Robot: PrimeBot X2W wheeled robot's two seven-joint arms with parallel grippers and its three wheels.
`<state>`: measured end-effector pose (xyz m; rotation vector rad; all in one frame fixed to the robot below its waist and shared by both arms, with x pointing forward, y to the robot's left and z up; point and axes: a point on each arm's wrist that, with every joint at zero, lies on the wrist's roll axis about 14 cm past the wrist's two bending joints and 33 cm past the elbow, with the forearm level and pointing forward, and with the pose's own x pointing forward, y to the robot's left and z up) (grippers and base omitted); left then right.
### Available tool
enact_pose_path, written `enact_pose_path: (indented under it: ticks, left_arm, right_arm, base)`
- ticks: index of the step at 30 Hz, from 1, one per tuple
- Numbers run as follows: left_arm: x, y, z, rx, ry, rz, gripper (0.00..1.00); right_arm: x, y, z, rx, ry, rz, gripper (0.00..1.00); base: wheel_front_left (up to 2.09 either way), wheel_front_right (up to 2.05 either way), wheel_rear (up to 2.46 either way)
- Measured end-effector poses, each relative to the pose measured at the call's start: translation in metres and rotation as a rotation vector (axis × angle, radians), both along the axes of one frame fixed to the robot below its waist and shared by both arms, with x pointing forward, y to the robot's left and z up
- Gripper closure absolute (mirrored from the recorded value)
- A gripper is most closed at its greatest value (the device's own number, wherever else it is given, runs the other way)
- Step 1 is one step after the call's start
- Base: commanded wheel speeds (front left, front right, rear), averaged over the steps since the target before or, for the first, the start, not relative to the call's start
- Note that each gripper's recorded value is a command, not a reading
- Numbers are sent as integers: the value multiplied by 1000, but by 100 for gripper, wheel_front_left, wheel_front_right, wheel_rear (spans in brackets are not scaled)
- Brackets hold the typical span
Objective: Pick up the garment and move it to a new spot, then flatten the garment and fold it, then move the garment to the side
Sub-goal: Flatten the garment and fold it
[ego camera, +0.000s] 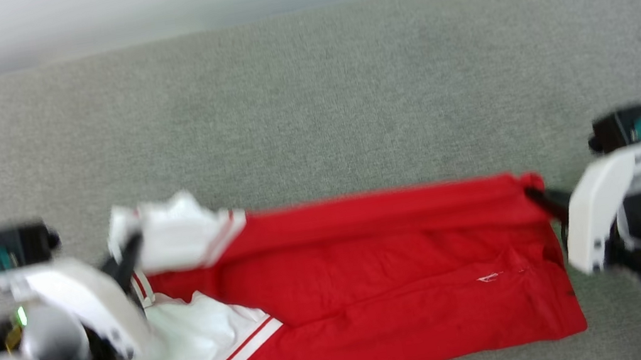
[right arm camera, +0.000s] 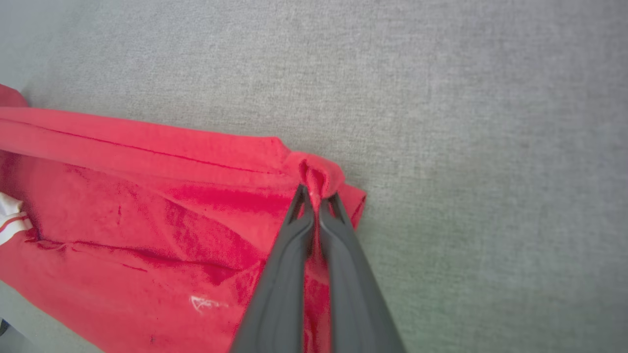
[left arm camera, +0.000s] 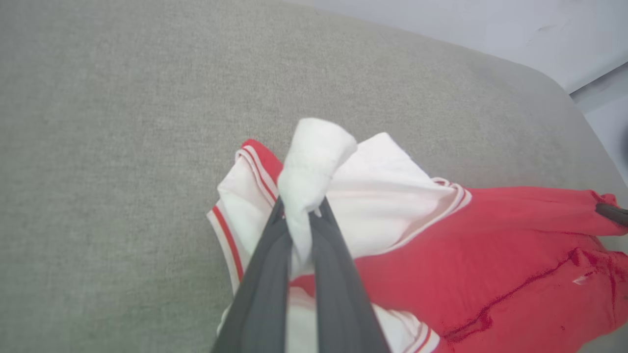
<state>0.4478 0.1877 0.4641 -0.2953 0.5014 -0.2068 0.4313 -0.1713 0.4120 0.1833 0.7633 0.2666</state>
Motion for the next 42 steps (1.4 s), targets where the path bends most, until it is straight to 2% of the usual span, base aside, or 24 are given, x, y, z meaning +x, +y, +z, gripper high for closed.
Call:
enact_pose_path:
  ticks: [7,8,9,10,11,14,19,27,34,42]
  left_arm:
    - [-67,1,-44,-49,173,55,100]
    - [-73,0,-49,-54,188,58,100]
    - [-75,0,-52,-59,195,69,92]
    - [-78,-1,-55,-68,208,73,58]
    - [-81,-2,-58,-80,214,78,0]
    - [-83,-1,-62,-93,189,112,0]
    - [-81,7,-48,-47,69,155,0]
    - [-67,20,14,51,-247,222,0]
    - [-64,28,69,96,-511,267,0]
    - [-68,20,90,125,-613,260,0]
  right_arm:
    - [-47,4,-21,38,30,-48,100]
    - [-54,5,-26,46,41,-56,87]
    - [-60,8,-30,59,54,-63,51]
    - [-65,11,-34,74,65,-71,0]
    - [-68,13,-36,82,65,-76,0]
    - [-80,19,-35,123,38,-112,0]
    - [-97,13,-26,114,-11,-135,0]
    - [-79,-21,39,78,-230,-211,0]
    - [-76,-45,42,-22,-146,-184,0]
    - [-63,-30,20,-48,-8,-93,0]
  base:
    - [0,0,0]
    - [0,0,0]
    - [0,0,0]
    - [0,0,0]
    - [0,0,0]
    - [0,0,0]
    - [0,0,0]
    - [0,0,0]
    - [0,0,0]
    - [0,0,0]
